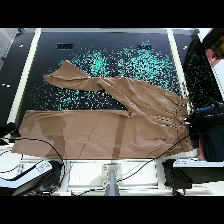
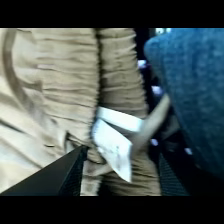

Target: Fold the clothes and pants, and hang the long-sleeved shirts on hangers.

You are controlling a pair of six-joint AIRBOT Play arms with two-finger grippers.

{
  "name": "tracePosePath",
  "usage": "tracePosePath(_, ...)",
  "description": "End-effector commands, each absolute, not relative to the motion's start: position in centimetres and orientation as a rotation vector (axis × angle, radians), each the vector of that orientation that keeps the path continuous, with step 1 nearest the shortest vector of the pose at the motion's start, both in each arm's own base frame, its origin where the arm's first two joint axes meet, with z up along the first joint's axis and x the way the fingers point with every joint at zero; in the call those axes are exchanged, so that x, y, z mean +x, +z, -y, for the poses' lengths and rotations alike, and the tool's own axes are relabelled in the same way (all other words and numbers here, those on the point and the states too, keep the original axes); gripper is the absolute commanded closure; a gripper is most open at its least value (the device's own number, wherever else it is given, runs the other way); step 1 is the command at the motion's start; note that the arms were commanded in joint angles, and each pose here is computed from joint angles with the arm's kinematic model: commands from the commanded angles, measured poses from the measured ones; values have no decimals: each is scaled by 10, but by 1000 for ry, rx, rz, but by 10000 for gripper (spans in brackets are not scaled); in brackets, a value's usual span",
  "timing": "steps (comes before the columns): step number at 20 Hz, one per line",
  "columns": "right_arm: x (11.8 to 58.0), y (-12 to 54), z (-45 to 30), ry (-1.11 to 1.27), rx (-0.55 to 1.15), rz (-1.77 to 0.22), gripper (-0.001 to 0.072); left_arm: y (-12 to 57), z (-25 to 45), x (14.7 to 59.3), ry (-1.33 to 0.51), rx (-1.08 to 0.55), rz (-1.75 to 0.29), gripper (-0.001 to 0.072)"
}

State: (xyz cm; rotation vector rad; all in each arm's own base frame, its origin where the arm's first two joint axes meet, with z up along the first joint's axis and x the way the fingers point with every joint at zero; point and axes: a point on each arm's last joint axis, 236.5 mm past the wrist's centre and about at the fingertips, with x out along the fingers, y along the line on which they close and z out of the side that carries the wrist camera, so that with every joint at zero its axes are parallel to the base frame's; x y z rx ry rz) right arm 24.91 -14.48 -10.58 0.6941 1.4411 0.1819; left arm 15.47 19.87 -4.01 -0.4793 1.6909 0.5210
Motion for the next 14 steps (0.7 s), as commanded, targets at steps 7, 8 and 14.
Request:
tracePosePath(7, 247, -99, 107, 344, 879, -1462, 228, -39, -194, 151, 512, -494, -1714, 82)
tracePosePath(8, 250, -95, 104, 358, 903, -1445, 227, -39, -194, 151, 511, -494, -1714, 82)
tracePosePath(14, 261, -93, 81, 423, 851, -1476, 76, -39, -193, 151, 509, -497, -1713, 81)
